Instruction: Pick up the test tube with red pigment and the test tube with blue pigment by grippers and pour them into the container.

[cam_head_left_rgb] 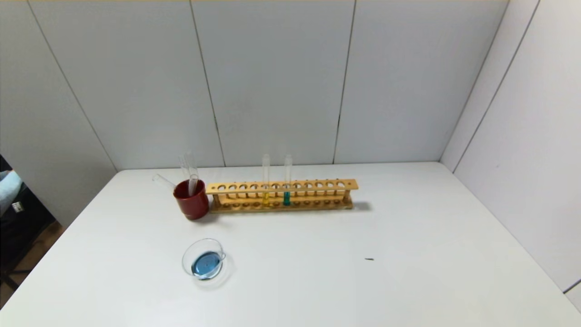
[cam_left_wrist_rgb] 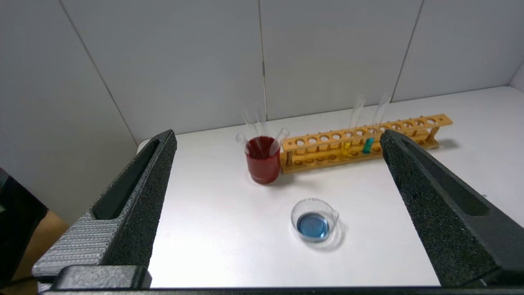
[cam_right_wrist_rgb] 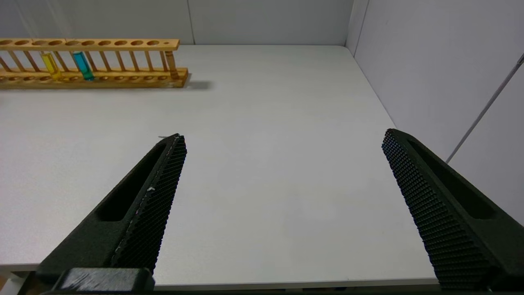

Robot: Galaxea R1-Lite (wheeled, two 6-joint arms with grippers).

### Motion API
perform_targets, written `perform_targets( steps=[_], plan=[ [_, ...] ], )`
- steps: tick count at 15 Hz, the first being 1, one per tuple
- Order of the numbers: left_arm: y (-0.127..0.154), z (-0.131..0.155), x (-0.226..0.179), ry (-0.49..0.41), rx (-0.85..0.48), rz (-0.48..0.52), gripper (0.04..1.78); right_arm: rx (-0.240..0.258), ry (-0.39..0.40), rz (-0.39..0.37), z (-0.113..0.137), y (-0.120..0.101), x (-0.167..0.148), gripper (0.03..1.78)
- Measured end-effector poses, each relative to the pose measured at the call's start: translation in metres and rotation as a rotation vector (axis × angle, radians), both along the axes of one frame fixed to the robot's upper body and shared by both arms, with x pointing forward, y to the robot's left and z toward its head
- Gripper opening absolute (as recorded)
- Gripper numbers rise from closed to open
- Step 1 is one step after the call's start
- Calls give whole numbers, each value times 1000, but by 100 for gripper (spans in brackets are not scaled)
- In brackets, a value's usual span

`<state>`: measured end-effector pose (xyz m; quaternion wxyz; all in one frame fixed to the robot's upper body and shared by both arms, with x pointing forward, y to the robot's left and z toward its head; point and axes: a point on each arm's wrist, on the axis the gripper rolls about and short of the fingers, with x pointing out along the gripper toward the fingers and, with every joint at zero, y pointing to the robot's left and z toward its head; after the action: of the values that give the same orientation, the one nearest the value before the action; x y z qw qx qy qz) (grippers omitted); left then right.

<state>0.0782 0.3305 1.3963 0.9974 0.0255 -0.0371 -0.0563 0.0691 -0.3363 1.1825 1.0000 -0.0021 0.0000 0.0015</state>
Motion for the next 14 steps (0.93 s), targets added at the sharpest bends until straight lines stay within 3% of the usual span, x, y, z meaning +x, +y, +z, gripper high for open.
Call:
perform_targets(
  steps=[3,5,11,14],
  plan=[
    [0,-56,-52,-78,16,-3,175,0,0,0,0,0,0,175],
    [1,-95,-63,-65,1,20,175,0,0,0,0,0,0,175],
    [2,-185,-23,71,-58,58,175,0,0,0,0,0,0,175],
    [2,-204,-11,19,-110,75,175,0,0,0,0,0,0,175]
  ],
)
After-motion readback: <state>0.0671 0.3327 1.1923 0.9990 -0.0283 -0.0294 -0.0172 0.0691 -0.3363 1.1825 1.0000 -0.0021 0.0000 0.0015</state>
